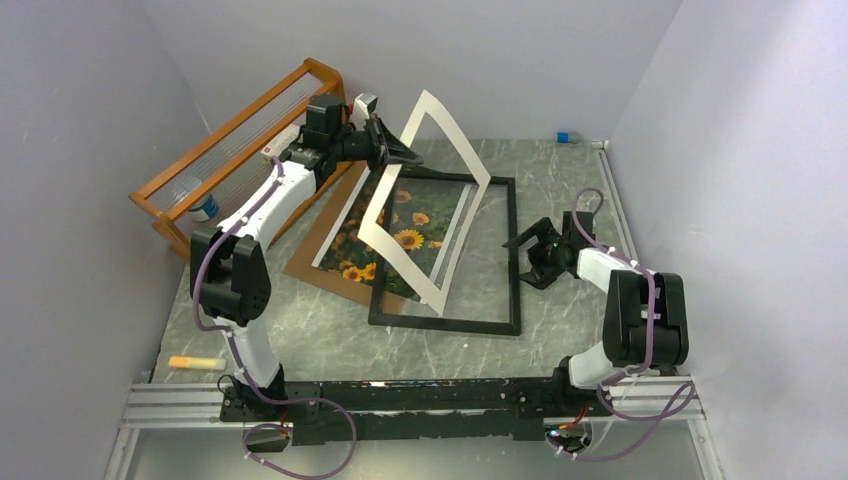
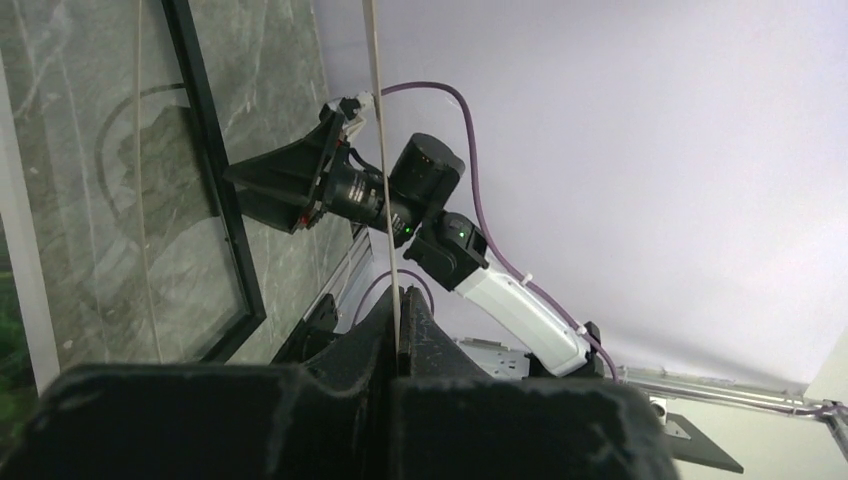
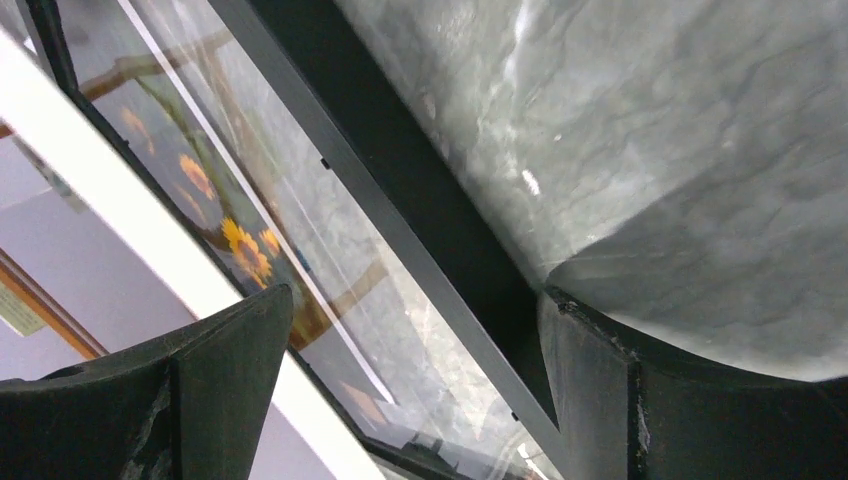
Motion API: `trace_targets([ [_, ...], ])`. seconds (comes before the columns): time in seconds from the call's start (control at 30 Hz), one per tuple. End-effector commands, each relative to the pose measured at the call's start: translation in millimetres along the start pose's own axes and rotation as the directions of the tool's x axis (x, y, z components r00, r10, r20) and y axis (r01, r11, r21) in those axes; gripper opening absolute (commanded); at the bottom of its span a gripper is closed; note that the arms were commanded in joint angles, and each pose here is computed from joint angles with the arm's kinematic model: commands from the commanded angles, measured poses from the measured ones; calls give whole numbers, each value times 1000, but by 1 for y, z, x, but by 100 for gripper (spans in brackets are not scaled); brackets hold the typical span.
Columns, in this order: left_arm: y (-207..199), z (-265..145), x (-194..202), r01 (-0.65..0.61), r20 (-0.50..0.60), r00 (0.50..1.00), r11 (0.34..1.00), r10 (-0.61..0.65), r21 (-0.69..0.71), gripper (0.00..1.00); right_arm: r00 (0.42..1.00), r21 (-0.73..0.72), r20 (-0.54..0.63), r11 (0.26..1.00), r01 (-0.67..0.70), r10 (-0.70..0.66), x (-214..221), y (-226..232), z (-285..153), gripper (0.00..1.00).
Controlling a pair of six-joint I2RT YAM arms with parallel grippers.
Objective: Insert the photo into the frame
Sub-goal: Move the photo frame to the center of the board, then place the photo frame item in the photo frame.
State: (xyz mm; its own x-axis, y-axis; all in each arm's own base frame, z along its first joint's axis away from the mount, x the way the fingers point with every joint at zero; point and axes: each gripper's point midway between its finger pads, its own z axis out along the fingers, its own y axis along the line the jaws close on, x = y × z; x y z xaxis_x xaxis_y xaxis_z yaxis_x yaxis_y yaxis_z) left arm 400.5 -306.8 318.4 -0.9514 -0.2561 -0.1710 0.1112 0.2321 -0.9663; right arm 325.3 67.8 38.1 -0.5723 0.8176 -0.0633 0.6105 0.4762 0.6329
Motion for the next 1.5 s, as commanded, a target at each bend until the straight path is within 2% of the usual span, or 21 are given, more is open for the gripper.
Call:
trace_targets([
  [0.0, 1, 3, -8, -22, 65, 998, 1000, 21, 16, 3, 999, 46, 5, 998, -50, 50, 11, -9, -1, 95],
  [0.27, 46, 11, -13, 105, 149, 984, 994, -100, -29, 3, 987, 151, 162, 988, -18, -7, -16, -15, -23, 96],
  [0.5, 104, 5, -7, 65, 224, 974, 980, -22, -186, 3, 987, 170, 157, 985, 1, -28, -16, -20, -22, 95],
  [0.73, 136, 1, -1, 27, 251, 968, 971, 34, -236, 3, 987, 169, 157, 985, 14, -41, -15, -22, -21, 94],
  [1.3, 176, 42, 36, 81, 79, 995, 965, -63, -248, 6, 986, 180, 159, 984, 15, -45, -15, -29, -17, 92],
  [1.47, 185, 41, 39, 85, 77, 995, 957, -66, -276, 9, 987, 183, 155, 983, 18, -47, -13, -31, -17, 91],
])
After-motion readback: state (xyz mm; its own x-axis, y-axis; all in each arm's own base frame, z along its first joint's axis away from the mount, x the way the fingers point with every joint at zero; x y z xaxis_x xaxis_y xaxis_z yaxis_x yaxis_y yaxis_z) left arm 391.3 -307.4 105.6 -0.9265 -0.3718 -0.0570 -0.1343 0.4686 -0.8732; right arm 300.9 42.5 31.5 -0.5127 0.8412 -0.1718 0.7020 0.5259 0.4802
